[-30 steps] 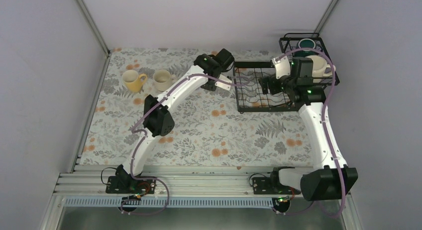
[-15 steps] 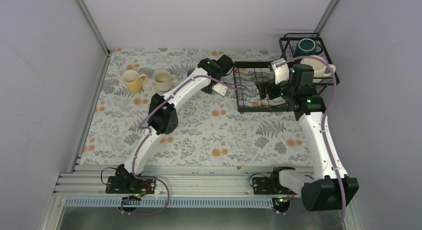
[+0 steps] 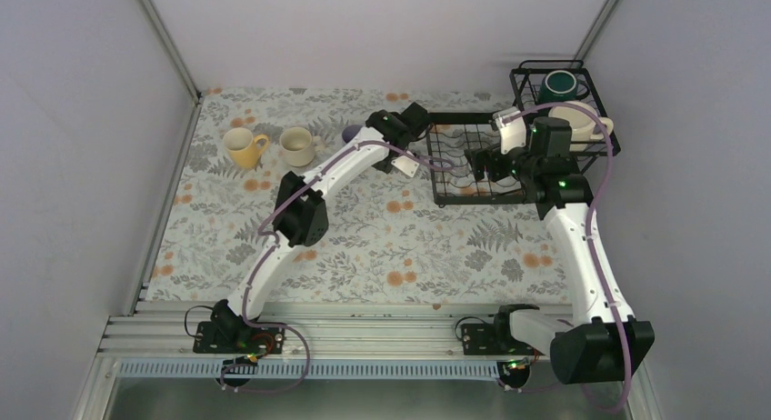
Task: Unload the cups from the dish rack
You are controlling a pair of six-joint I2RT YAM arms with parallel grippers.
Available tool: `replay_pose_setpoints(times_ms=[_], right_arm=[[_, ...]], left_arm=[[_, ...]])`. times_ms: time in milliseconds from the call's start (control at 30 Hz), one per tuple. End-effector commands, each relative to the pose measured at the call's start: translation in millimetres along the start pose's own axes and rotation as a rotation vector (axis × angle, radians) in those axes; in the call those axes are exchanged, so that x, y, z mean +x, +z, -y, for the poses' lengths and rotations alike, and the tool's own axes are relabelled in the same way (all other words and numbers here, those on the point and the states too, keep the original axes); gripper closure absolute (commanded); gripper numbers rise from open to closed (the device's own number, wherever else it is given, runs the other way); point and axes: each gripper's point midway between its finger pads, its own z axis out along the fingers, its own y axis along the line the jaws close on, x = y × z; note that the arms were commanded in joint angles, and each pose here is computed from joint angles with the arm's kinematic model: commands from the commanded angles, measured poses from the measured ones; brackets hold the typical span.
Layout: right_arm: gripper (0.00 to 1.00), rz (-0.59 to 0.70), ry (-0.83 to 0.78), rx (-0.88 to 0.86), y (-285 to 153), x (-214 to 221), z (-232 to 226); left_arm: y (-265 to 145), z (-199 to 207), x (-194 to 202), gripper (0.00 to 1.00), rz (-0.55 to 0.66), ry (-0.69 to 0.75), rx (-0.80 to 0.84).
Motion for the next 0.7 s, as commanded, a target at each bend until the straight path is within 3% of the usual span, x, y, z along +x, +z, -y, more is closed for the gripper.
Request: replay_pose_setpoints(times_ms=[0, 233, 400, 633, 667], right_arm=[[0.00, 0.019, 0.005, -0.012, 2.3, -3.1, -2.1], [0.00, 0.018, 0.008, -0.018, 2.0, -2.3, -3.3], [0.00, 0.016, 0.008, -0.021, 1.7, -1.7, -4.0], [0.00, 0.016, 0.012, -0.024, 1.1, -0.9, -4.7], [0.00, 0.014, 0.012, -0.027, 1.5, 0.1, -5.3]], left_arm=[[-3.8, -8.2, 1.1, 0.98, -0.030, 0.014, -0.036], [-8.9, -3.3, -4.9, 0.97, -0.020, 0.018, -0.023], [-8.6, 1.1, -7.9, 0.83, -0.017, 0.007, -0.010], [-7.0, -1.8, -7.2, 0.79, -0.028, -0.003, -0.022], [-8.0, -4.7, -6.5, 0.75, -0.031, -0.007, -0.034]])
